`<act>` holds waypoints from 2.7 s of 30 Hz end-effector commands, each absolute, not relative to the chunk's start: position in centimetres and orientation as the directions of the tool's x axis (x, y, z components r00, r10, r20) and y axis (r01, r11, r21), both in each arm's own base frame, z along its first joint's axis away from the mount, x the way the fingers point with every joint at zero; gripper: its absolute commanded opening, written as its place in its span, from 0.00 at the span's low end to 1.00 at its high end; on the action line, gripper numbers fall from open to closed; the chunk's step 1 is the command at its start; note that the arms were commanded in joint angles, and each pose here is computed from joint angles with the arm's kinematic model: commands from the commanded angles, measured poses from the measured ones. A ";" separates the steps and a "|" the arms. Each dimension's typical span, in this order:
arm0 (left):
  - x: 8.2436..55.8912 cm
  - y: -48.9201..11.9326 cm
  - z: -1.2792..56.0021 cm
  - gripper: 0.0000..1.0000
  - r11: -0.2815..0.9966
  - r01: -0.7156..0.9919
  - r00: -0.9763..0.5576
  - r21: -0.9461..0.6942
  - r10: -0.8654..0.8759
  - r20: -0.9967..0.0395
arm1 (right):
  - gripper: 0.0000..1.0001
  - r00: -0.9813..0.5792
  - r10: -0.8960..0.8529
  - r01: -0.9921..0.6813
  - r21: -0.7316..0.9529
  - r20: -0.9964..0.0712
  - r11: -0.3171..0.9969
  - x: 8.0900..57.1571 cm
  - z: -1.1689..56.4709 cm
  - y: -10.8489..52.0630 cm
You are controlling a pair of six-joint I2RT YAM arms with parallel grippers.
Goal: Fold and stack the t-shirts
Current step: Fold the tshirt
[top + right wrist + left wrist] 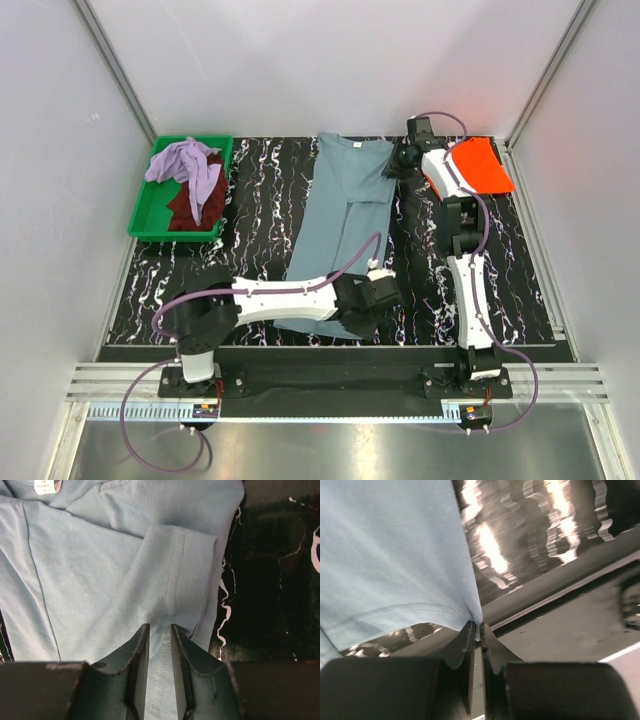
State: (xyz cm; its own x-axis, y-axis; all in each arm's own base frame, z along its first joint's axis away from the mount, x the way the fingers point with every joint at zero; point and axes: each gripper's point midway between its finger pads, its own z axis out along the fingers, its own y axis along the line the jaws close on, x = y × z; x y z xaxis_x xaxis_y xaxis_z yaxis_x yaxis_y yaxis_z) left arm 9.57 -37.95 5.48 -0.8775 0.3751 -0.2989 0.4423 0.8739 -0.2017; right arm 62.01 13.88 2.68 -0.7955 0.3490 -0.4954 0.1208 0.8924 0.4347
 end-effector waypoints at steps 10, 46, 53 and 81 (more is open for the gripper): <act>11.2 -41.2 11.8 0.42 0.829 0.424 -0.887 -0.364 0.299 -0.352 | 0.39 -0.739 0.292 -0.007 0.441 -0.607 0.897 61.2 9.5 8.8; 26.1 -23.4 19.7 0.51 0.849 0.174 -0.848 -0.498 -0.128 -0.514 | 0.00 -0.797 -0.032 0.024 -0.084 -0.604 0.996 61.4 1.8 -1.1; 26.7 -23.2 19.2 0.51 0.846 0.157 -0.854 -0.509 -0.143 -0.501 | 0.00 -0.771 -0.042 0.069 -0.148 -0.635 0.987 62.7 1.8 -2.4; 28.9 -15.2 8.8 0.54 0.946 -0.107 -0.895 -0.305 -0.225 -0.385 | 0.04 -0.617 0.182 -0.016 0.244 -0.765 0.970 61.3 16.5 6.8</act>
State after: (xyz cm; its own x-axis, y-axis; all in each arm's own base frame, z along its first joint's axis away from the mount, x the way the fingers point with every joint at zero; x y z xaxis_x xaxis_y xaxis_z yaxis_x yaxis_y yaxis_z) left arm 29.85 -15.95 12.34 -0.8624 -0.2510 -0.4397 -0.0906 0.9310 -0.3537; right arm 61.26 2.13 5.56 -0.7463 0.0764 -0.6612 0.0561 0.9971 0.0519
